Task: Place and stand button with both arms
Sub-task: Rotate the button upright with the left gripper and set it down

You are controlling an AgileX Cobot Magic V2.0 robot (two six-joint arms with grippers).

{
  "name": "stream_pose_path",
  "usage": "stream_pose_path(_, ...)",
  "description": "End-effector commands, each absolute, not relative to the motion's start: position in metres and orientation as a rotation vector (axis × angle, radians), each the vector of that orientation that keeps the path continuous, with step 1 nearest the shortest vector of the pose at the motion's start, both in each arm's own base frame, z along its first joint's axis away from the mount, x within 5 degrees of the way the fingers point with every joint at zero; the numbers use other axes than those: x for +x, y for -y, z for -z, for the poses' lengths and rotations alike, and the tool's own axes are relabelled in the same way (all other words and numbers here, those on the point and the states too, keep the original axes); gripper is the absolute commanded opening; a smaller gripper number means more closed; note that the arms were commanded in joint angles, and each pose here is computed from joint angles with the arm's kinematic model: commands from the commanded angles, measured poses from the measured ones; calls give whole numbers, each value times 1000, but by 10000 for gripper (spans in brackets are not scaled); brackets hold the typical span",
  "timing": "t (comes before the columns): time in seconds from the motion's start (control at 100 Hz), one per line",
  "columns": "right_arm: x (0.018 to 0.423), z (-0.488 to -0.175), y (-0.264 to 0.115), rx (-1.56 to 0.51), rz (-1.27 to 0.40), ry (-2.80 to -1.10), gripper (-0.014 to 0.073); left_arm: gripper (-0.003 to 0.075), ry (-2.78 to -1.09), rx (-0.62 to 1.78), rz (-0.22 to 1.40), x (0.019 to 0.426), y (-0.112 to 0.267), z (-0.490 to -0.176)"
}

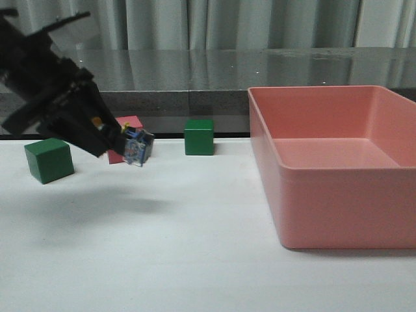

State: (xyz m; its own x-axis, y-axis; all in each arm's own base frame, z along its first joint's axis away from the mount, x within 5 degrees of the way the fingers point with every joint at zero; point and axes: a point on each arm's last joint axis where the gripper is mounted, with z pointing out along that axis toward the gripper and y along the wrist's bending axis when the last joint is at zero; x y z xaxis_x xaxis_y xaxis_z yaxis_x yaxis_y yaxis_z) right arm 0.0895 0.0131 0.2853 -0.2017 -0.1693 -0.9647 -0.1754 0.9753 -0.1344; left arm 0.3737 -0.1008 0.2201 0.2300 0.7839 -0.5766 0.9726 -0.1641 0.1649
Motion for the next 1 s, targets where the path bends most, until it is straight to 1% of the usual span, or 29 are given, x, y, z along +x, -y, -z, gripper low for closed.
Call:
stream_pose_path(0.0, 91, -301, -12, -231, 6, -1681, -62, -20, -1637, 2078, 222, 362, 106, -277)
stream_pose_path(0.03, 91, -301, -12, -231, 6, -1681, -62, -20, -1662, 2089, 170, 362, 107, -282)
stream_pose_path(0.05, 91, -301, -12, -231, 6, -1681, -62, -20, -1673, 2124, 103, 359, 109, -287)
stream_pose_path(0.06, 91, -301, -12, -231, 6, -1681, -62, -20, -1677, 2117, 103, 359, 110, -288)
stream_pose_path(0.07, 91, -301, -12, -231, 6, -1681, -62, -20, -1686, 2140, 53, 358, 110, -290)
stream_pose_path(0.08, 91, -301, -12, -231, 6, -1681, -62, -20, -1696, 2128, 53, 359, 110, -291)
stream_pose_path(0.1, 91, -301, -12, -231, 6, -1681, -62, -20, -1705, 2155, -10, 357, 113, -293)
stream_pose_path(0.14, 91, -301, -12, -231, 6, -1681, -62, -20, -1730, 2172, -88, 356, 116, -295)
stream_pose_path(0.21, 91, -301, -12, -231, 6, -1681, -62, -20, -1772, 2220, -235, 353, 126, -293)
stream_pose_path(0.26, 91, -301, -12, -231, 6, -1681, -62, -20, -1798, 2226, -294, 352, 133, -290)
stream_pose_path(0.39, 91, -301, -12, -231, 6, -1681, -62, -20, -1795, 2282, -460, 348, 158, -281)
stream_pose_path(0.4, 91, -301, -12, -231, 6, -1681, -62, -20, -1793, 2288, -498, 349, 160, -280)
stream_pose_path(0.46, 91, -301, -12, -231, 6, -1681, -62, -20, -1815, 2259, -583, 349, 170, -276)
stream_pose_path(0.47, 91, -301, -12, -231, 6, -1681, -62, -20, -1822, 2242, -624, 350, 171, -275)
stream_pose_path(0.53, 91, -301, -12, -231, 6, -1681, -62, -19, -1891, 2144, -719, 352, 179, -271)
stream_pose_path(0.61, 91, -301, -12, -231, 6, -1681, -62, -19, -1891, 2143, -852, 353, 188, -263)
stream_pose_path(0.66, 91, -301, -12, -231, 6, -1681, -62, -19, -1887, 2164, -889, 352, 193, -257)
stream_pose_path(0.84, 91, -301, -12, -231, 6, -1681, -62, -19, -1910, 2241, -885, 352, 202, -235)
stream_pose_path(0.99, 91, -301, -12, -231, 6, -1681, -62, -19, -1945, 2268, -887, 352, 201, -228)
